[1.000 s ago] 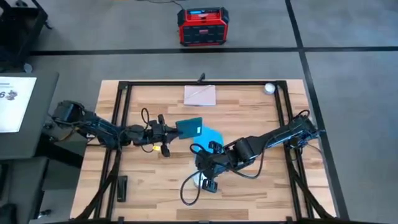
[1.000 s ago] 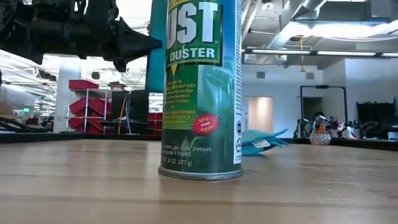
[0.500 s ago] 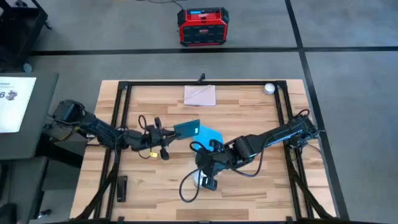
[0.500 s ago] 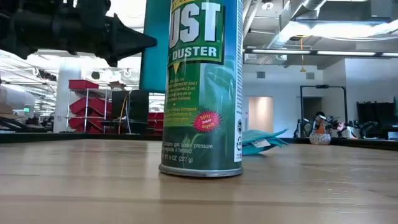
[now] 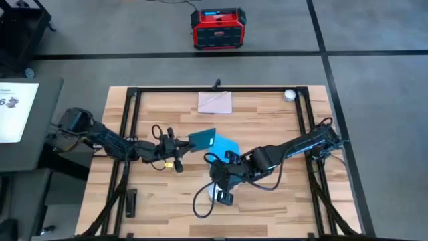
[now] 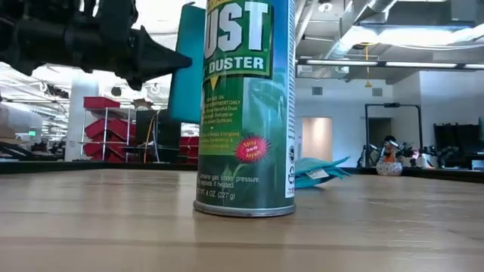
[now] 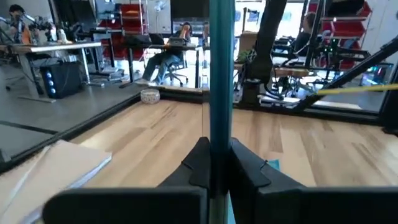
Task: Apply microfiber cloth
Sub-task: Spray the back of the tablet using the spray bottle
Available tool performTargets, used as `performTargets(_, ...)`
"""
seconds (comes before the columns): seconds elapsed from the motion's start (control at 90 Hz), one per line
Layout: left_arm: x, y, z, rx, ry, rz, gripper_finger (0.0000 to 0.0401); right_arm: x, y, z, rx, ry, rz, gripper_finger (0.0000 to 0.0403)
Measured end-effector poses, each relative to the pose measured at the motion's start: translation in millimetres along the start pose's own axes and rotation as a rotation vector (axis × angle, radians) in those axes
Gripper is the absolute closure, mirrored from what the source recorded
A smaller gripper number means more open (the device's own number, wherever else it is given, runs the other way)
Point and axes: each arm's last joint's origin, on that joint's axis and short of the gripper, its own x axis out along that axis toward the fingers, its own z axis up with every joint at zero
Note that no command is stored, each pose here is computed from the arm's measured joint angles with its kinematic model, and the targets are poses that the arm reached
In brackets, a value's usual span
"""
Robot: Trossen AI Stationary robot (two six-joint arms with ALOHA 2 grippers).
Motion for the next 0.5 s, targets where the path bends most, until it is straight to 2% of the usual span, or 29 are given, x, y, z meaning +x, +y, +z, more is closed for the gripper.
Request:
performTargets(0.244,11.1,-7.4,-11.7,-0.015,-0.016,-0.028,0.0397,6.4,1.3,-0.3,0.002,0.010,0.003,0.0403)
performTargets(0.5,19.0,-13.6,-11.6,-0.010,-0.017,-0.039,0.0397,12.7,2.3,-1.4,0.002,0.037,0.025,0.0403)
